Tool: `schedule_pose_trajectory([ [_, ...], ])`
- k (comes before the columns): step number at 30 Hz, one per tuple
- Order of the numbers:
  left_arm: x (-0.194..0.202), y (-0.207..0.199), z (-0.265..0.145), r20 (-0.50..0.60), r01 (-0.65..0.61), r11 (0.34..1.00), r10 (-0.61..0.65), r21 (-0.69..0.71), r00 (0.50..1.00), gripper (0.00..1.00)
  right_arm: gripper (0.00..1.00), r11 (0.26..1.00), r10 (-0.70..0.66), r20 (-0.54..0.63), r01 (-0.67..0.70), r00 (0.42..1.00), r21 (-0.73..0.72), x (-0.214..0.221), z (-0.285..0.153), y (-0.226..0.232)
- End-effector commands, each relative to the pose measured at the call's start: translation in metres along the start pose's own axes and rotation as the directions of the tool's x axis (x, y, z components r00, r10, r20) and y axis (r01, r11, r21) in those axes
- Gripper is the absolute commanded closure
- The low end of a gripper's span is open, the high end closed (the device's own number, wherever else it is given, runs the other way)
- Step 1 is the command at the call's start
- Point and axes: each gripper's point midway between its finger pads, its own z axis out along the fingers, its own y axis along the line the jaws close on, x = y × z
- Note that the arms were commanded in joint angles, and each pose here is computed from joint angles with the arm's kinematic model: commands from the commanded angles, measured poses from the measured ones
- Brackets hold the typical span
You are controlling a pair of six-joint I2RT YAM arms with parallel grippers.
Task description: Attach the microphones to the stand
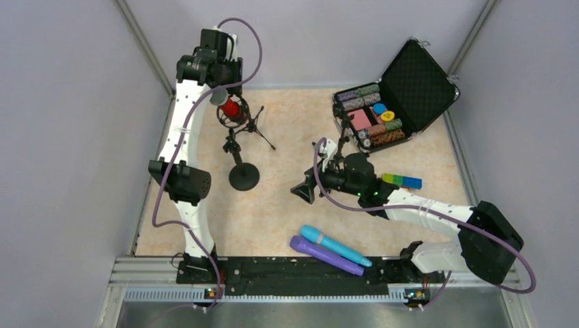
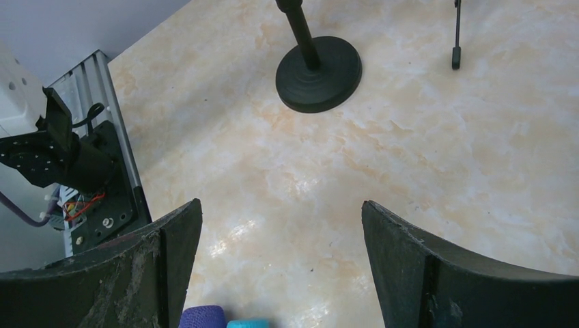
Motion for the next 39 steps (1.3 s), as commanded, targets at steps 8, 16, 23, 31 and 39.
schedule_pose_trajectory([
  [8, -0.026, 0.010, 0.045, 0.102, -0.012, 1.000, 0.013, -0.013, 0.995, 0.87, 0.15, 1.000, 0.011, 0.028, -0.010, 1.000, -0.021, -0.017, 0.009, 0.005],
  [16, -0.018, 0.019, 0.074, 0.071, -0.022, 0.999, 0.024, -0.030, 0.997, 0.52, 0.15, 1.000, 0.021, 0.013, -0.020, 1.000, -0.019, -0.011, 0.008, 0.005],
  [23, -0.021, 0.025, 0.084, 0.088, -0.008, 0.999, 0.011, -0.035, 0.996, 0.16, 0.15, 0.999, 0.025, 0.012, -0.025, 1.000, -0.023, -0.009, 0.008, 0.005],
  [31, -0.035, 0.032, 0.092, 0.148, 0.033, 0.999, -0.031, -0.014, 0.989, 0.05, 0.15, 0.999, 0.038, 0.012, -0.038, 0.999, -0.032, -0.007, 0.008, 0.006],
  [39, -0.056, 0.033, 0.090, 0.218, 0.097, 0.993, -0.110, 0.073, 0.970, 0.01, 0.15, 0.999, 0.043, 0.002, -0.043, 0.999, -0.031, -0.004, 0.009, 0.006],
])
